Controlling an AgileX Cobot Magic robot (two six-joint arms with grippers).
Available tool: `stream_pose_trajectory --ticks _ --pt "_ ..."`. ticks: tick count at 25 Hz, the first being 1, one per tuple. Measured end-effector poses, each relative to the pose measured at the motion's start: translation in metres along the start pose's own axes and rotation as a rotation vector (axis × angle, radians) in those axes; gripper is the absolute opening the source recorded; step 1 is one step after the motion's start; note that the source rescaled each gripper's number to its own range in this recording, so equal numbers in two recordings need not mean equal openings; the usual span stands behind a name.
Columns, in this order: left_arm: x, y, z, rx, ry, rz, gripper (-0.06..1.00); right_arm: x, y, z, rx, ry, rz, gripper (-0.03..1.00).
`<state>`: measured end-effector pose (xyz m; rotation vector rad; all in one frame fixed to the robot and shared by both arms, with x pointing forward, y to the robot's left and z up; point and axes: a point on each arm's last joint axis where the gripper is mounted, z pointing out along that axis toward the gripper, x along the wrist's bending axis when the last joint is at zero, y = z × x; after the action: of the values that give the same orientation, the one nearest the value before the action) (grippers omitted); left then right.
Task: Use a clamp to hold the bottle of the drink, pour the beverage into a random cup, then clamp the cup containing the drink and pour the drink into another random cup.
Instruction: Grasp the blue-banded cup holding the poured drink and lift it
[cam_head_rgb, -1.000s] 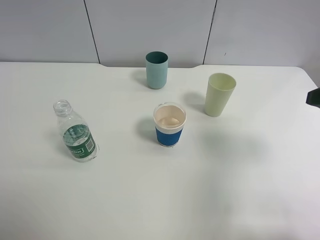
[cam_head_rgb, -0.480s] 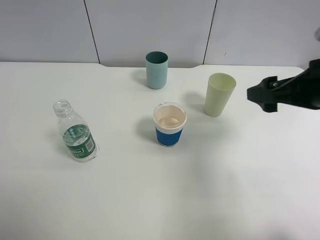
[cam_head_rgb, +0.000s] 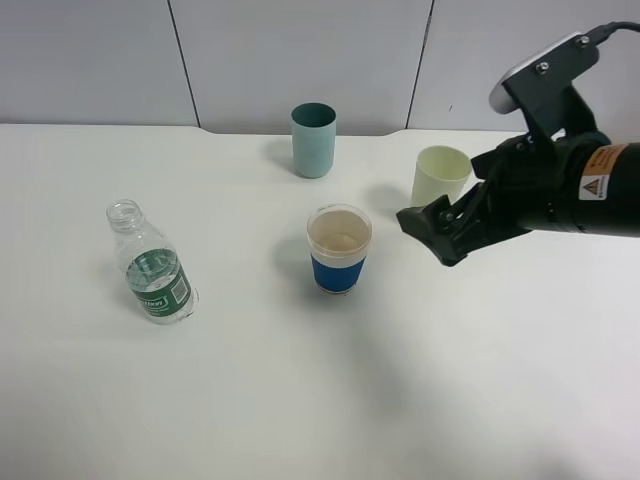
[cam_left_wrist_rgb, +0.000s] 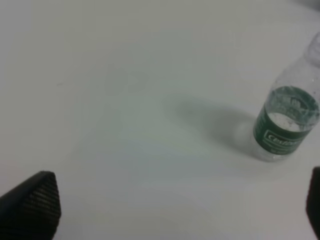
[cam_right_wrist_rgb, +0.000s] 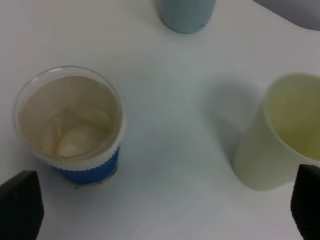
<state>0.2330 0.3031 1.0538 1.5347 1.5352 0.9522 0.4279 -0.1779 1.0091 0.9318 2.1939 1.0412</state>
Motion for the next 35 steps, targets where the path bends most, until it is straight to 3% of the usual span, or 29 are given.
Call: stream_pose_trajectory --ticks 6,18,28,35 --pt "0.0 0.0 0.0 0.001 0.0 0.0 1.0 0.018 -0.007 0.018 0.058 0.07 -0.053 1.0" --pt "0.0 0.0 0.0 0.001 0.0 0.0 1.0 0.026 -0.033 0.054 0.208 0.099 -0.008 1.0" --pt "0.0 0.0 0.0 0.001 0.0 0.0 1.0 0.033 -0.053 0.091 0.209 0.122 -0.025 1.0" --pt "0.0 0.0 0.0 0.001 0.0 0.0 1.0 0.041 -0.081 0.098 0.147 0.142 -0.072 1.0"
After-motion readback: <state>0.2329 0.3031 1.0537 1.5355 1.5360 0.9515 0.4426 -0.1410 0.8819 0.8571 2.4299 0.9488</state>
